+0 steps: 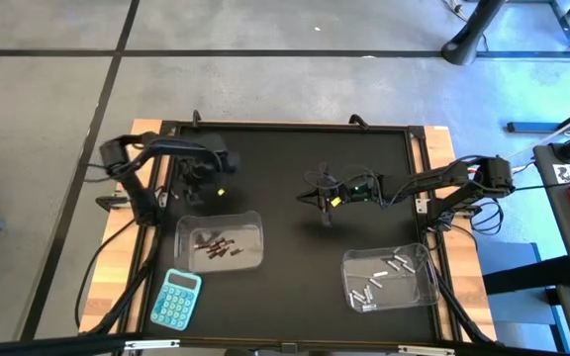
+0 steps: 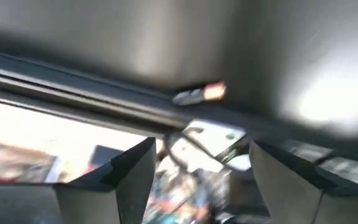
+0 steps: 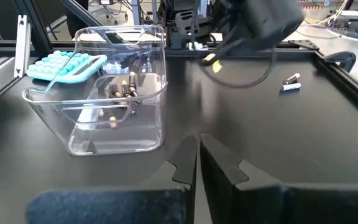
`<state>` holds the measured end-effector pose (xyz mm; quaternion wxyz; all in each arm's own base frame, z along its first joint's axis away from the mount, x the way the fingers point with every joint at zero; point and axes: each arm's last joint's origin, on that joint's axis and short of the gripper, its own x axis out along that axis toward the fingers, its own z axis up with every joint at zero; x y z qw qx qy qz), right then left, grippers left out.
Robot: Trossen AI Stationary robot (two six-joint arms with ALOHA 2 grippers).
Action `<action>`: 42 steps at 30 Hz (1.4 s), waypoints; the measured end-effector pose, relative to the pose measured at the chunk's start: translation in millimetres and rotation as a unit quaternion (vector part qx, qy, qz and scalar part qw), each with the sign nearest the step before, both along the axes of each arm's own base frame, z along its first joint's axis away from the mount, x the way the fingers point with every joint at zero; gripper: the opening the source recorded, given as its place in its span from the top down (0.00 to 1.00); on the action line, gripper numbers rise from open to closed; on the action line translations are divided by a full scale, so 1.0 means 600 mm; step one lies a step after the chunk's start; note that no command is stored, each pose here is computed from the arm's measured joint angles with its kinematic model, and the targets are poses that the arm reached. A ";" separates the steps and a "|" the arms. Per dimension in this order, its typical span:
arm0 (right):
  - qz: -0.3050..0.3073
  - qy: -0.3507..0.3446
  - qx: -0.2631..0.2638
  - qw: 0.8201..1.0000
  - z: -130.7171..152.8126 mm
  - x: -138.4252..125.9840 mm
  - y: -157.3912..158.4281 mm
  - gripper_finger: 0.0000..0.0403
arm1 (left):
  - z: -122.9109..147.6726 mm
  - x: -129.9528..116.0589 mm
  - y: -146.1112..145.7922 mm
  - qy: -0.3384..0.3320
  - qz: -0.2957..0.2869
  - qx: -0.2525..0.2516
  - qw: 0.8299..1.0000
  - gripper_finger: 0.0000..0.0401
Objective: Sort batteries
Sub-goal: Put the black battery into the left transparent bin
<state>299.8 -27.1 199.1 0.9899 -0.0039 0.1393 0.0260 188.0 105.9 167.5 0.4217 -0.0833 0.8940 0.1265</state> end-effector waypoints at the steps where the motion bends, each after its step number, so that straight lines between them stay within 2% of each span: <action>1: -0.001 0.000 0.004 1.000 0.000 0.000 0.000 0.94 | -0.008 0.001 0.001 0.021 -0.019 -0.009 1.000 0.39; 4: -0.002 0.001 0.008 1.000 0.000 0.000 0.000 0.94 | -0.030 0.010 0.001 0.041 -0.056 -0.039 0.997 0.40; 10: -0.003 0.008 0.012 1.000 -0.002 -0.001 0.000 0.94 | -0.067 0.019 -0.009 0.029 -0.125 -0.077 0.989 0.40; 19: -0.003 0.018 0.014 1.000 -0.005 -0.002 0.000 0.94 | -0.112 -0.024 -0.048 0.055 -0.177 -0.109 0.976 0.40; 25: -0.003 0.018 0.014 1.000 -0.005 -0.002 0.000 0.94 | -0.130 -0.045 -0.055 0.069 -0.219 -0.094 0.969 0.44; 31: -0.006 0.018 0.022 1.000 -0.005 -0.001 0.000 0.94 | -0.133 -0.047 -0.051 0.073 -0.239 -0.090 0.964 0.60; 39: -0.001 0.020 0.026 0.999 -0.006 -0.002 0.001 0.94 | -0.133 -0.046 -0.034 0.063 -0.227 -0.079 0.969 0.90; 42: 0.013 0.032 0.034 0.999 -0.004 -0.007 0.003 0.94 | -0.128 -0.035 -0.029 0.054 -0.217 -0.076 0.972 0.96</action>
